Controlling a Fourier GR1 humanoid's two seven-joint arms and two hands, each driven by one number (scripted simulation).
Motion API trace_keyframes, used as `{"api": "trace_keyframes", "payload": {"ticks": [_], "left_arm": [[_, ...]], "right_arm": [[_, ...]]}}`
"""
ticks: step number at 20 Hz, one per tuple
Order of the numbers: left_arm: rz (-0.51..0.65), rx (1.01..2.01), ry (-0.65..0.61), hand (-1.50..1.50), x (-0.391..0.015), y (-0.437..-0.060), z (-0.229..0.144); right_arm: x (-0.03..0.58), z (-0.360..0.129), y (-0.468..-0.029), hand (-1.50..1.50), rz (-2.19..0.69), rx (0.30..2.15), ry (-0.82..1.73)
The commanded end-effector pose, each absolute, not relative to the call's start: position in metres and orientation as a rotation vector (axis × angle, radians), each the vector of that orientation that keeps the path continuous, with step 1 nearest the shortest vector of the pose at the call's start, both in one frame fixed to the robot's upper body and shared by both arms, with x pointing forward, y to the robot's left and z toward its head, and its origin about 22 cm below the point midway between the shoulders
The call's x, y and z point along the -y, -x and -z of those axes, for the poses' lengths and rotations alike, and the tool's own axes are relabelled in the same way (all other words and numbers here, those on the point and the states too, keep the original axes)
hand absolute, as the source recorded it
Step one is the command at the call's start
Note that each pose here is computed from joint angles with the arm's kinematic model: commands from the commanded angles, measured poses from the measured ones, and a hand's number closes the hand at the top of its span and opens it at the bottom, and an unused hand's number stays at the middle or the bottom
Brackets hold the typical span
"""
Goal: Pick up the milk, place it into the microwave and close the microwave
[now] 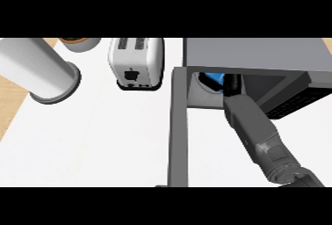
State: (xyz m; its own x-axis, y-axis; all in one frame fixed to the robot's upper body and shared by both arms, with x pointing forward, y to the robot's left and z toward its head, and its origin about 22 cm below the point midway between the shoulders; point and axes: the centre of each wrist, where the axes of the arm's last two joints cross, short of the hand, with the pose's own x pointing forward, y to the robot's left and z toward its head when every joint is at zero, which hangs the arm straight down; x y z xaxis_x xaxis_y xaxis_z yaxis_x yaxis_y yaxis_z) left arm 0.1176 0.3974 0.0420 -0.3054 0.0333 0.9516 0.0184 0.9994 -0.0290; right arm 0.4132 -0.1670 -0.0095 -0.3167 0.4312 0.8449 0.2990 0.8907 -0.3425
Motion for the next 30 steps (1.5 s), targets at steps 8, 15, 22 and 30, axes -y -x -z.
{"api": "trace_keyframes", "payload": {"ticks": [8,15,22,30], "left_arm": [[0.016,1.887,0.06,-1.5,-0.404,-0.124,-0.045],[0.033,1.897,0.069,-1.5,-0.404,-0.135,-0.045],[0.048,1.877,0.089,-1.5,-0.396,-0.152,-0.039],[0.046,1.885,0.089,-1.5,-0.394,-0.156,-0.042]], "right_arm": [[0.163,-0.005,-0.425,1.5,-0.242,1.87,0.908],[0.197,-0.003,-0.424,1.5,-0.154,1.813,0.976],[0.232,-0.008,-0.426,1.5,-0.174,1.762,1.015],[0.25,0.0,-0.419,1.5,-0.176,1.713,1.082]]}}
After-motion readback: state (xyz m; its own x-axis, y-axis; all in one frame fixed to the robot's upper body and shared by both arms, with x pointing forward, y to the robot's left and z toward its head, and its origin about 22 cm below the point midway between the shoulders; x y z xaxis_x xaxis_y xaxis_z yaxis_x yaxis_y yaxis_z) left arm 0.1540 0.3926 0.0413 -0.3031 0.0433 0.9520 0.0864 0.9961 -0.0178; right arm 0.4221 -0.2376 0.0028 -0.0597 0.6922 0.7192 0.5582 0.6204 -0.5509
